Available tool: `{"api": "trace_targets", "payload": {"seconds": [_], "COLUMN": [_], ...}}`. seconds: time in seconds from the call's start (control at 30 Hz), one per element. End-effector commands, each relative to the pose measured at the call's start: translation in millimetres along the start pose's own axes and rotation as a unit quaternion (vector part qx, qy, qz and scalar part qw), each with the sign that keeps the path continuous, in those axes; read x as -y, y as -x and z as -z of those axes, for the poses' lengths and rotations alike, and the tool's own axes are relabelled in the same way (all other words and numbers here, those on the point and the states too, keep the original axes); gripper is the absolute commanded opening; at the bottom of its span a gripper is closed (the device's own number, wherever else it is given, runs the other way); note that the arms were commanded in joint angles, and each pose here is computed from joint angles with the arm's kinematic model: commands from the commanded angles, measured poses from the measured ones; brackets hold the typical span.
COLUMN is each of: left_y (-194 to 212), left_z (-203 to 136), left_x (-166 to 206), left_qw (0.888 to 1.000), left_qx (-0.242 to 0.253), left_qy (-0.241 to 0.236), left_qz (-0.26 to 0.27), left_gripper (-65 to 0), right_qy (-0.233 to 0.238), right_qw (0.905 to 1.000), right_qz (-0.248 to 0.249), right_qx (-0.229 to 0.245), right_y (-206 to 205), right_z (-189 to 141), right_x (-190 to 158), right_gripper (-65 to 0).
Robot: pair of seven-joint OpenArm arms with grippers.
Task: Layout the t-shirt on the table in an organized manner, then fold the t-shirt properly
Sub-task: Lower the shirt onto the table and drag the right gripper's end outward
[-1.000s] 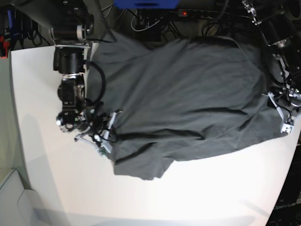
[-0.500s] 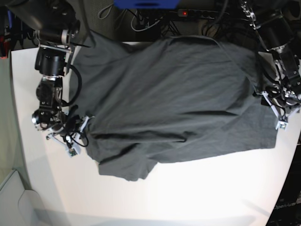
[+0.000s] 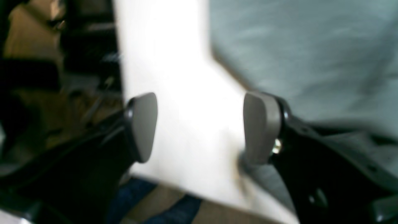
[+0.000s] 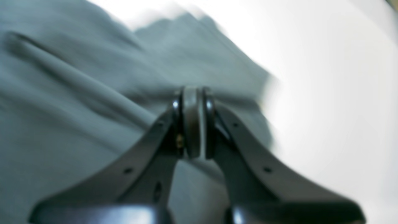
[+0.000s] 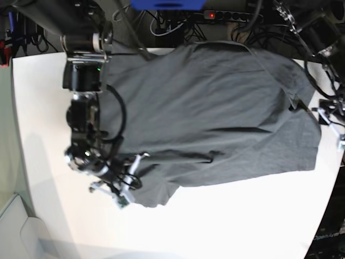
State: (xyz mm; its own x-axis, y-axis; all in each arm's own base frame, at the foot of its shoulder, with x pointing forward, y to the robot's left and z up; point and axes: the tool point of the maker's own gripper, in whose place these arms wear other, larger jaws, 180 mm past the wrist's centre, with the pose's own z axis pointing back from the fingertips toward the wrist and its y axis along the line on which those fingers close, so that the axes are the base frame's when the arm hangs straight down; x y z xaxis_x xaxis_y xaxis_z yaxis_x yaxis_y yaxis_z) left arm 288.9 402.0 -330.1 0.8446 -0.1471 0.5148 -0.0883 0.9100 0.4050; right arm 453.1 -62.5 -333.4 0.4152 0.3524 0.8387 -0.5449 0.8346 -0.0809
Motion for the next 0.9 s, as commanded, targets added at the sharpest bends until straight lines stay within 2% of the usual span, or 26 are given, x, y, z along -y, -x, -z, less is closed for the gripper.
{"api": "trace_targets", "payload": {"seconds": [0.0,0.17,0.37,0.53,0.73,0.87], "left_y": [-19,-2,10,17,16,16], "left_z": [-10,-39,-57,-66,-66,-65], "left_x": [-12,-28,-22,-23,-21,-17], "left_qw": [0.999,0.998,0.997,0.996,0.996,0.996], "left_qx": [0.029,0.022,0.025,0.023,0.024,0.025], "left_qy": [-0.018,-0.059,-0.072,-0.081,-0.08,-0.075], "left_qz": [-0.003,-0.003,0.017,0.03,0.033,0.029], "left_gripper": [-23.2,-23.2,-23.2,-23.2,-23.2,-23.2], "right_qy": [0.002,-0.058,-0.081,-0.052,0.066,0.1], "right_qw": [0.9999,0.9969,0.9923,0.9929,0.99,0.9866], "right_qz": [0.002,0.052,0.094,0.105,0.119,0.117], "right_qx": [0.011,-0.01,0.001,-0.022,-0.037,-0.055], "right_y": [-15,-8,5,38,68,88], "right_z": [6,47,61,51,31,17], "right_x": [7,-8,-9,18,84,107], "right_gripper": [-61.3,-61.4,-61.3,-61.2,-61.0,-61.0]}}
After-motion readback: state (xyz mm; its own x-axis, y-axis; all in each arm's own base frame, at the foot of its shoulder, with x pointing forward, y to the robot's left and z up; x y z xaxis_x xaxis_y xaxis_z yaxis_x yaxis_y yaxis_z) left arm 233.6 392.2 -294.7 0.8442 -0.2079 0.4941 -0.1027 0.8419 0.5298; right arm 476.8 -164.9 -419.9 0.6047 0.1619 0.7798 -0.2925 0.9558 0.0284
